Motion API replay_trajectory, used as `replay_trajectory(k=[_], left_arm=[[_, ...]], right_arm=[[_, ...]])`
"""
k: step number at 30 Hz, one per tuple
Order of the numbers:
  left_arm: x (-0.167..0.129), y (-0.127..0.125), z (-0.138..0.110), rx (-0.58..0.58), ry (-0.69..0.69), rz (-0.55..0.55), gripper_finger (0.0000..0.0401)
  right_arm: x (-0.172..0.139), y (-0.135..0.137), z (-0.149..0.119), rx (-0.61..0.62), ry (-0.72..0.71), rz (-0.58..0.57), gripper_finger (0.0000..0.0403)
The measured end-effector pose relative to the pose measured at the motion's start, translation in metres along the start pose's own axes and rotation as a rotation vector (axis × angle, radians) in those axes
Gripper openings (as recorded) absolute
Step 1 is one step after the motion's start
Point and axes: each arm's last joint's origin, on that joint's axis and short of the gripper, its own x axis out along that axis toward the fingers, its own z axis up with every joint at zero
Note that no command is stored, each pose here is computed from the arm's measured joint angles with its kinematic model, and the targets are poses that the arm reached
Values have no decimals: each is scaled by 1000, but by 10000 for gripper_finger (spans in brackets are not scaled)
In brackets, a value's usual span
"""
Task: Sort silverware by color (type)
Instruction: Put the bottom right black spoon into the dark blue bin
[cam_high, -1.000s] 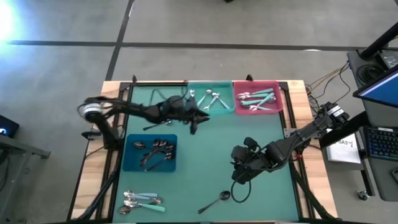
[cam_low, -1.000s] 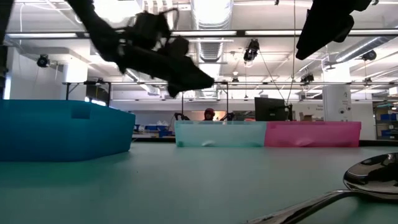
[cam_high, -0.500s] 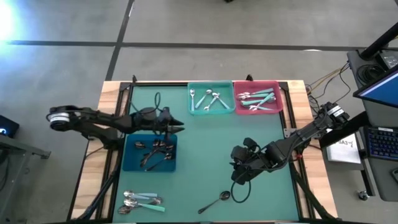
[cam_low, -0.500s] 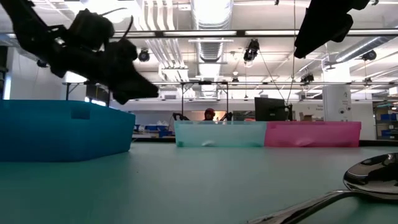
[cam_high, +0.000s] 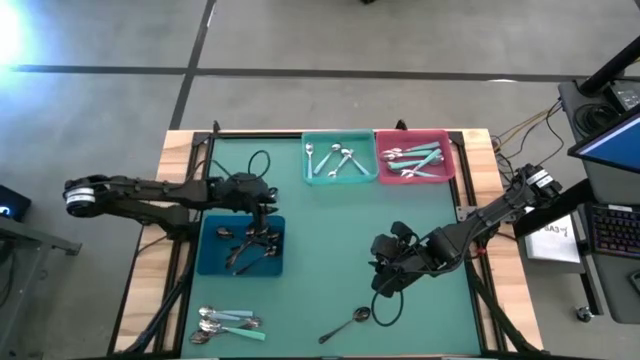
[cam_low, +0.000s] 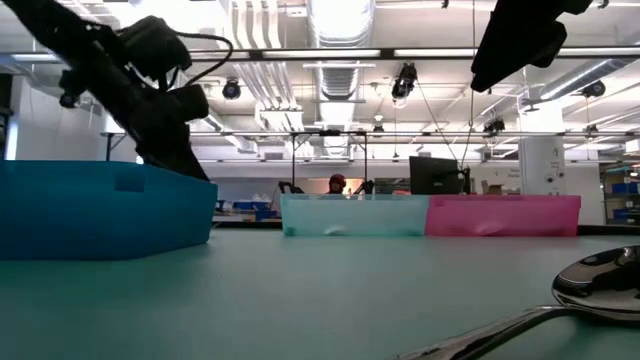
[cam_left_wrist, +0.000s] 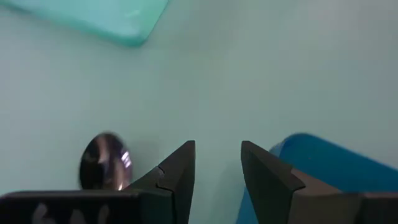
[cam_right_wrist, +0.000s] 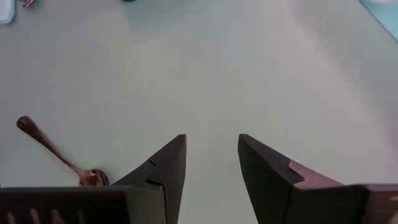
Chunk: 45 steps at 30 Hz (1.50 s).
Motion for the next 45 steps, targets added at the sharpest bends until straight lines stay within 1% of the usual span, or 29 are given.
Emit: replay_trajectory(k=[4, 6, 8, 11, 16, 18, 20, 22, 27, 30, 34, 38, 40, 43, 45], left_arm=[[-10, -1, 15, 7, 70, 58, 114], [-13, -1, 16, 9, 120, 78, 114], [-14, 0, 16, 13, 142, 120, 114], [-15, 5, 11, 2, 167, 186, 114], [-16, 17, -1, -36, 266, 244, 115], [-17, 22, -6, -47, 308, 274, 119], [-16, 26, -7, -61, 307, 299, 128], [-16, 29, -7, -69, 296, 308, 144], [-14, 32, -13, -47, 314, 312, 186], [-10, 33, -17, -45, 342, 314, 200], [-5, 34, -19, -53, 360, 316, 205], [5, 34, -16, -84, 329, 315, 205], [10, 36, -17, -97, 335, 318, 205], [19, 38, -18, -139, 347, 335, 205], [24, 39, -24, -158, 392, 347, 205]], right_arm=[[0, 0, 0, 0, 0, 0, 137], [0, 0, 0, 0, 0, 0, 137], [0, 0, 0, 0, 0, 0, 137], [0, 0, 0, 0, 0, 0, 137], [0, 0, 0, 0, 0, 0, 137], [0, 0, 0, 0, 0, 0, 137], [0, 0, 0, 0, 0, 0, 137], [0, 0, 0, 0, 0, 0, 137], [0, 0, 0, 0, 0, 0, 137], [0, 0, 0, 0, 0, 0, 137], [0, 0, 0, 0, 0, 0, 137], [0, 0, 0, 0, 0, 0, 137], [0, 0, 0, 0, 0, 0, 137], [0, 0, 0, 0, 0, 0, 137], [0, 0, 0, 0, 0, 0, 137]])
